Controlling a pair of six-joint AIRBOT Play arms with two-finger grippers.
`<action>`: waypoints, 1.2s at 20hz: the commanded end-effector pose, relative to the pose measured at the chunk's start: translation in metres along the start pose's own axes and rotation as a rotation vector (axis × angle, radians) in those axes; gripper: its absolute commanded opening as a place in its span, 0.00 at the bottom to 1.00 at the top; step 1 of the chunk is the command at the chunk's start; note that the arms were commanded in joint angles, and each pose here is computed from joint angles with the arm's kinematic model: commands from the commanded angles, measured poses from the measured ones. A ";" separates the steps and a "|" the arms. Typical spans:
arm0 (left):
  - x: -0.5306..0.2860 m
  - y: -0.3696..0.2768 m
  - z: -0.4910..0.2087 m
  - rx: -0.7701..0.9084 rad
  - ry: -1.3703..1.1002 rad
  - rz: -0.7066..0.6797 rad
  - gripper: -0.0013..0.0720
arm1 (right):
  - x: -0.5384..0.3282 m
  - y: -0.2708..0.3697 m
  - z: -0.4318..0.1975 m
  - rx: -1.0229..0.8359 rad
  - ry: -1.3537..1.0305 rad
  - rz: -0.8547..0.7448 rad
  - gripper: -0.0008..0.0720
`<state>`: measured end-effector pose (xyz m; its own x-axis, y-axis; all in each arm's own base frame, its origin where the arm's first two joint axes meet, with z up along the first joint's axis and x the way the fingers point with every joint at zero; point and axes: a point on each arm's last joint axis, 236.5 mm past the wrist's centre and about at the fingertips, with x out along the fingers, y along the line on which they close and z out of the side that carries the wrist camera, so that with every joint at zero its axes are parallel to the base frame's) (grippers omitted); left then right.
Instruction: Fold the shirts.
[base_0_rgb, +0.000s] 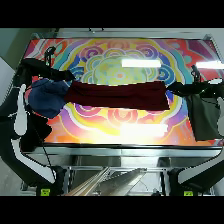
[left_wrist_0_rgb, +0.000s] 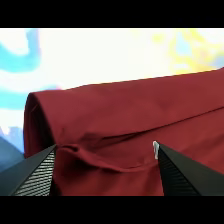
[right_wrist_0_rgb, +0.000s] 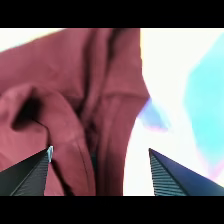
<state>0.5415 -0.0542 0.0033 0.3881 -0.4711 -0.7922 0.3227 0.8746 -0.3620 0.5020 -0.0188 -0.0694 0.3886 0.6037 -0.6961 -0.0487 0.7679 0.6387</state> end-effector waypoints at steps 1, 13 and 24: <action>-0.008 -0.024 0.009 0.018 0.014 -0.033 0.93 | 0.014 -0.006 -0.021 0.071 0.085 0.026 1.00; 0.029 -0.124 0.017 0.152 0.039 -0.115 0.85 | 0.052 0.042 -0.029 0.040 0.152 0.204 0.04; 0.190 -0.304 -0.066 0.157 0.149 -0.271 0.04 | -0.101 0.190 0.018 -0.259 0.133 0.277 0.04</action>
<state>0.4782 -0.3410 -0.0536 0.1440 -0.6104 -0.7789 0.5403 0.7079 -0.4549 0.4940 0.0555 0.0816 0.2540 0.7938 -0.5526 -0.3213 0.6081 0.7259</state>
